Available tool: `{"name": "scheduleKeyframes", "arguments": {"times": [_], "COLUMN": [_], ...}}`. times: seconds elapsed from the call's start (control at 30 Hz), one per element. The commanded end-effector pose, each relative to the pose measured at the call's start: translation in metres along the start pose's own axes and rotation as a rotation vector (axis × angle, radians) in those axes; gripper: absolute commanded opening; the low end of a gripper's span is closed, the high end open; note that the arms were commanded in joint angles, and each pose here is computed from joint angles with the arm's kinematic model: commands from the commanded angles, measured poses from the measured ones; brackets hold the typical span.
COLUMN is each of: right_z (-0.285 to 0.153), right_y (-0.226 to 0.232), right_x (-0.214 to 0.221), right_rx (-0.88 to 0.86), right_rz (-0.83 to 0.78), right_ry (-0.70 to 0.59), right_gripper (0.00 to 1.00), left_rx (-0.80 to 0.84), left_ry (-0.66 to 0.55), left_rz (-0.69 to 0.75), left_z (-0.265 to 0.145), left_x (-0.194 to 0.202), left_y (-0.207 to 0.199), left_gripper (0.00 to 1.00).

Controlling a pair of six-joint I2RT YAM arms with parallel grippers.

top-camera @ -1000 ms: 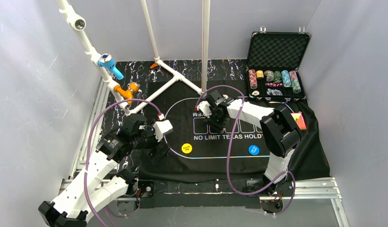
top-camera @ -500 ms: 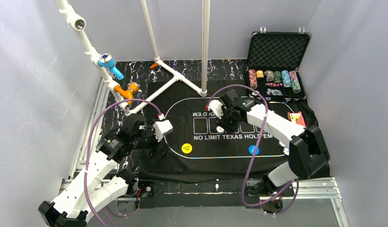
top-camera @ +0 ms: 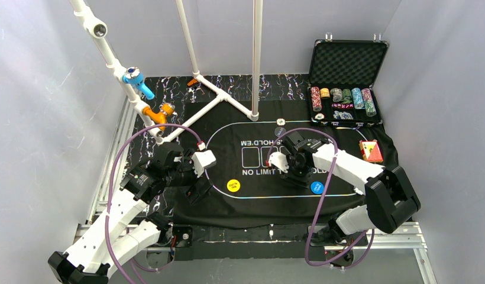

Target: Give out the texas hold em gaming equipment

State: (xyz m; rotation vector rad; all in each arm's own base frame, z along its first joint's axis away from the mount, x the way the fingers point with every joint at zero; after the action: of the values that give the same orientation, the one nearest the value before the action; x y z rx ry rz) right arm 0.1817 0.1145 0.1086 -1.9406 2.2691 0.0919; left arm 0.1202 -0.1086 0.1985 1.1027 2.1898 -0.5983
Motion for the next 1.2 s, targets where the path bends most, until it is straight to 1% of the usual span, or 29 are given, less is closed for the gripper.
{"name": "scheduleKeyframes", "arguments": {"times": [0.0, 0.17, 0.47, 0.53, 0.67, 0.77, 0.8, 0.87, 0.9, 1.03, 1.17], "right_z": [-0.001, 0.001, 0.008, 0.011, 0.011, 0.007, 0.004, -0.001, -0.004, -0.01, -0.014], "right_y": [0.011, 0.019, 0.028, 0.03, 0.035, 0.031, 0.027, 0.018, 0.012, -0.021, -0.044], "right_x": [0.013, 0.02, 0.021, 0.023, 0.025, 0.02, 0.017, 0.007, 0.0, -0.025, -0.048], "right_rx": [-0.054, -0.111, -0.18, -0.2, -0.227, -0.207, -0.189, -0.137, -0.099, 0.097, 0.165], "right_rz": [-0.073, -0.105, -0.124, -0.129, -0.147, -0.153, -0.147, -0.122, -0.1, 0.024, 0.161], "right_ry": [0.03, 0.054, 0.034, 0.041, 0.036, 0.02, 0.006, -0.028, -0.05, -0.136, -0.19], "right_gripper": [0.4, 0.43, 0.46, 0.5, 0.65, 0.78, 0.79, 0.79, 0.77, 0.72, 0.71], "left_rx": [0.002, 0.003, 0.002, 0.0, -0.001, 0.0, 0.0, 0.001, 0.002, 0.0, 0.002], "left_ry": [0.008, 0.009, 0.011, 0.013, 0.016, 0.016, 0.014, 0.014, 0.013, 0.011, 0.005], "left_rz": [0.0, 0.0, 0.001, -0.001, 0.0, -0.001, 0.0, -0.002, -0.001, 0.0, -0.005], "left_z": [0.001, 0.001, 0.001, 0.002, 0.002, 0.002, 0.002, 0.002, 0.002, 0.002, 0.001], "left_x": [0.003, 0.002, 0.003, 0.003, 0.003, 0.003, 0.003, 0.003, 0.003, 0.002, 0.0], "left_y": [0.0, 0.001, 0.001, 0.001, 0.001, 0.001, 0.001, 0.001, 0.001, 0.001, 0.0], "left_gripper": [0.99, 0.99, 0.99, 0.99, 0.99, 0.99, 0.99, 0.99, 0.99, 0.99, 0.99]}}
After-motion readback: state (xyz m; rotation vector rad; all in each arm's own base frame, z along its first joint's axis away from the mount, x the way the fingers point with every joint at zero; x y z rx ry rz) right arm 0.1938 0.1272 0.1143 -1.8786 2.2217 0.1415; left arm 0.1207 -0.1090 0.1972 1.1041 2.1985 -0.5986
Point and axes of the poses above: each gripper's point midway between its finger pads, its own z axis out along the fingers, its own y axis along the line the jaws close on, x = y × z, the point moved 6 cm from there along -z, back along the fingers, and after that the axes turned 7 degrees about -z, right-handed, at the moved point
